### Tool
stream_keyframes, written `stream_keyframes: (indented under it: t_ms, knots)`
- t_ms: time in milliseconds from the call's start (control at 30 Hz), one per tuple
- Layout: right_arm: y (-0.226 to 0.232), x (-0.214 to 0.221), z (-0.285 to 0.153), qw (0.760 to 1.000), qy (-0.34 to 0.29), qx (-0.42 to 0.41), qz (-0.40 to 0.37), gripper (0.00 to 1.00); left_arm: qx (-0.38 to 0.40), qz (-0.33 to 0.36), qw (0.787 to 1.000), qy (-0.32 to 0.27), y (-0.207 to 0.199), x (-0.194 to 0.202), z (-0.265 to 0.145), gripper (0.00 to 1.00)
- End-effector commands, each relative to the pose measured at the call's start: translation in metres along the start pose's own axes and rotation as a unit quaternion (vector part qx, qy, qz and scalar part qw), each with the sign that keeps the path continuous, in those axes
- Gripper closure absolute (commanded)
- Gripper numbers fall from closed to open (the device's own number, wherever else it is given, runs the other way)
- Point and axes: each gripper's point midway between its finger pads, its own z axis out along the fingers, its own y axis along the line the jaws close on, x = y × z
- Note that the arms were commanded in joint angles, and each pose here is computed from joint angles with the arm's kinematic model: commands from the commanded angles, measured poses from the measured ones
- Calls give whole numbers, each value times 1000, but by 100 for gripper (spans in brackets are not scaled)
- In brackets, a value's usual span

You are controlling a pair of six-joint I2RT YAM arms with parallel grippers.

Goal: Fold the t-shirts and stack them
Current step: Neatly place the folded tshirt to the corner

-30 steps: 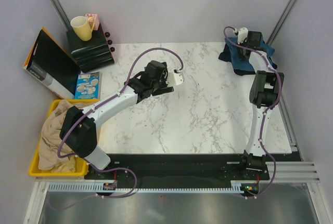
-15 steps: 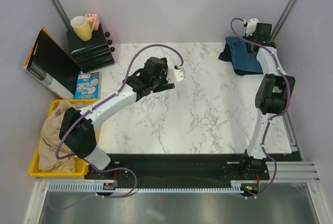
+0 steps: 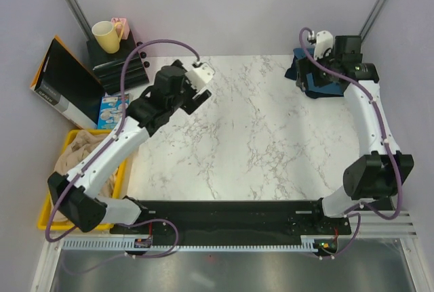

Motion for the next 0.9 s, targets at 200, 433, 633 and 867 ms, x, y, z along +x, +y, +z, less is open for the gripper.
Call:
stream_keyframes:
  t_ms: [200, 433, 633, 867]
  knots:
    - [22, 68, -70, 995, 100, 17, -2, 2, 69, -152, 986, 22, -12, 36, -30, 0]
    - [14, 55, -85, 996, 72, 43, -28, 2, 50, -208, 977, 6, 6, 32, -42, 0]
    - [16, 50, -87, 997, 58, 39, -31, 2, 41, -213, 976, 7, 11, 35, -44, 0]
    - [23, 39, -92, 999, 31, 22, -35, 2, 31, -209, 977, 0, 17, 33, -48, 0]
